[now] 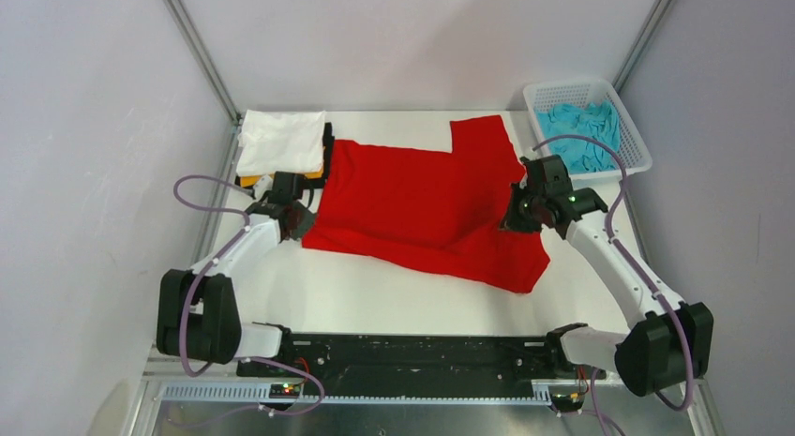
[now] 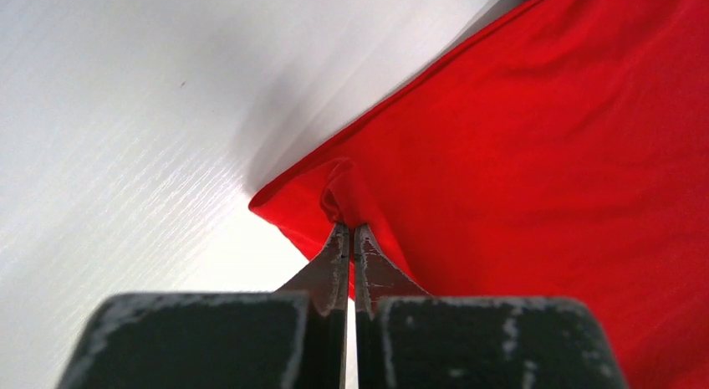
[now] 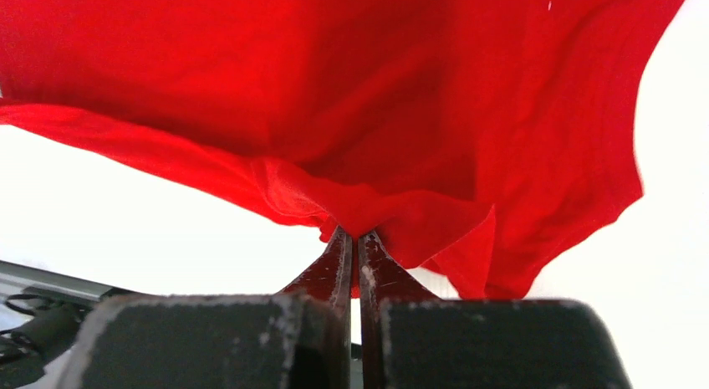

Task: Fold and stack the t-shirts
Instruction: Fold the flattened tshirt in 1/3 of the way

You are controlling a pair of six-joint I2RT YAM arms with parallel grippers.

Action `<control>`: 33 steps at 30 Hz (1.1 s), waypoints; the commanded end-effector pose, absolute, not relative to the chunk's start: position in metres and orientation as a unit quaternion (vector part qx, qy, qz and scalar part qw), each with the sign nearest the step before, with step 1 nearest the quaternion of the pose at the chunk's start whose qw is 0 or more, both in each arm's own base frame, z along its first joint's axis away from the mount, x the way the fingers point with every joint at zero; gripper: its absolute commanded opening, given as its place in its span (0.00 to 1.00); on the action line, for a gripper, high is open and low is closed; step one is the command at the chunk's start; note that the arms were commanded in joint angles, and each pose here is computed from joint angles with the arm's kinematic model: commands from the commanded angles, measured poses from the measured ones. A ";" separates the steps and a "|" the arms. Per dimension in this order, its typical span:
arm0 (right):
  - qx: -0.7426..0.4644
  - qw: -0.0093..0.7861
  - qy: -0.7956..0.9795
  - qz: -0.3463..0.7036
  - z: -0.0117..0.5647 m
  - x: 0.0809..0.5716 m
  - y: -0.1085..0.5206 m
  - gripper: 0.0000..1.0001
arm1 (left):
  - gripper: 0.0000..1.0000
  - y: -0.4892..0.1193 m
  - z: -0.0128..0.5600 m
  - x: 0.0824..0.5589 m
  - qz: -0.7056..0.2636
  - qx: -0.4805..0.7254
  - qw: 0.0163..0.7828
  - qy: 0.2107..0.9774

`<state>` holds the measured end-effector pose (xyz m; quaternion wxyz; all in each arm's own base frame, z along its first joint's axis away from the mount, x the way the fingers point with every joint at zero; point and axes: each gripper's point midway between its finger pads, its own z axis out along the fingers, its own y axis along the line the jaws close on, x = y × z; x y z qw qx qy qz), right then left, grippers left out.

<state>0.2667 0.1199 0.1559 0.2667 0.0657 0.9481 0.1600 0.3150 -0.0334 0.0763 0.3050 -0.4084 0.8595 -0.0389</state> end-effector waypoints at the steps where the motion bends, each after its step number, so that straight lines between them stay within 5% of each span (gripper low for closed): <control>1: -0.012 0.330 0.931 0.152 0.183 0.304 0.119 0.00 | 0.00 -0.024 0.086 0.333 -0.023 -0.405 0.326 0.854; 14: -0.185 0.296 0.933 0.087 0.186 0.351 0.101 0.00 | 0.00 -0.029 0.081 0.347 -0.021 -0.385 0.315 0.867; 33: -0.125 0.251 0.959 0.045 0.134 0.447 0.104 0.01 | 0.07 -0.019 0.061 0.367 0.020 -0.406 0.302 0.863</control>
